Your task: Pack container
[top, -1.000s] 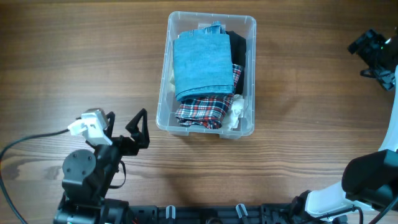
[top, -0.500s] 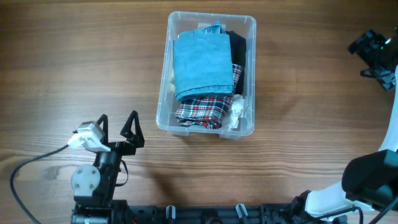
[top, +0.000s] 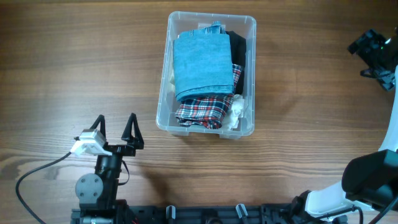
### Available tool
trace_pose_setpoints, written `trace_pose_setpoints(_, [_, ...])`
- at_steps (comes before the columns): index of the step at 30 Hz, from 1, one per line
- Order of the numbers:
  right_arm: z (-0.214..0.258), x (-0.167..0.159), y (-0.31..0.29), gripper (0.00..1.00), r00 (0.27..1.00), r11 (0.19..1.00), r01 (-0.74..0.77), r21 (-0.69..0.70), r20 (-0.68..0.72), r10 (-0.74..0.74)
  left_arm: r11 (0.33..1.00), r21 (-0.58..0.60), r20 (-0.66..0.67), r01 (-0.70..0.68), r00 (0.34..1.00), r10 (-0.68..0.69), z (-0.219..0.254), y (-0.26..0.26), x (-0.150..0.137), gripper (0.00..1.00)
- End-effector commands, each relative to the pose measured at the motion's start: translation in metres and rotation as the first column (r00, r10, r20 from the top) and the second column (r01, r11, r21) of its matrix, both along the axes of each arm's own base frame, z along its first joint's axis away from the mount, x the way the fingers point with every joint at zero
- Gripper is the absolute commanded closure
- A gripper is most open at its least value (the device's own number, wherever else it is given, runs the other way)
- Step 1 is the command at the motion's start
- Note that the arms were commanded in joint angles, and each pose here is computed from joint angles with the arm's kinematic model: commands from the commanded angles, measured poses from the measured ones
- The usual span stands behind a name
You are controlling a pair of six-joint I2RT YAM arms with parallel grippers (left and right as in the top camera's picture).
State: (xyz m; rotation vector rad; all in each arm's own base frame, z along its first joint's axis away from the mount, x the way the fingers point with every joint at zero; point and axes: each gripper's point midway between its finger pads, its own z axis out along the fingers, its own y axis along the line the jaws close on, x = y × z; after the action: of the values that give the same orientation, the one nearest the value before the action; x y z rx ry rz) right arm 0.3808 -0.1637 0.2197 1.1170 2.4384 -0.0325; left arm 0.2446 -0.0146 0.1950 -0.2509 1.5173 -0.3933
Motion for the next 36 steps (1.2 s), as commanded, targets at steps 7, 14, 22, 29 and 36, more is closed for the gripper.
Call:
trace_pose_setpoints(7, [-0.004, 0.002, 0.002, 0.0, 1.0, 1.0, 0.006, 0.016, -0.001, -0.006, 0.995, 0.104, 0.021, -0.011, 1.0, 0.009, -0.006, 0.001, 0.001, 0.0])
trace_pose_setpoints(14, [-0.004, 0.002, 0.002, 0.0, 1.0, 1.0, 0.006, 0.015, -0.002, -0.006, 0.995, 0.104, -0.094, 0.001, 0.995, 0.009, -0.034, 0.001, 0.001, 0.0])
trace_pose_setpoints(22, [-0.004, 0.002, 0.002, 0.0, 1.0, 1.0, 0.006, 0.016, -0.002, -0.006, 0.994, 0.105, -0.106, -0.027, 0.994, 0.038, -0.037, 0.006, 0.001, 0.0])
trace_pose_setpoints(29, [-0.004, 0.002, 0.002, 0.0, 1.0, 1.0, 0.006, 0.015, -0.002, -0.006, 0.994, 0.106, -0.106, -0.027, 0.994, 0.038, -0.037, 0.006, 0.001, 0.0])
trace_pose_setpoints(36, [-0.004, 0.002, 0.002, 0.0, 1.0, 1.0, 0.006, 0.015, -0.002, -0.006, 0.994, 0.105, -0.107, -0.027, 0.994, 0.038, -0.037, 0.006, 0.001, 0.0])
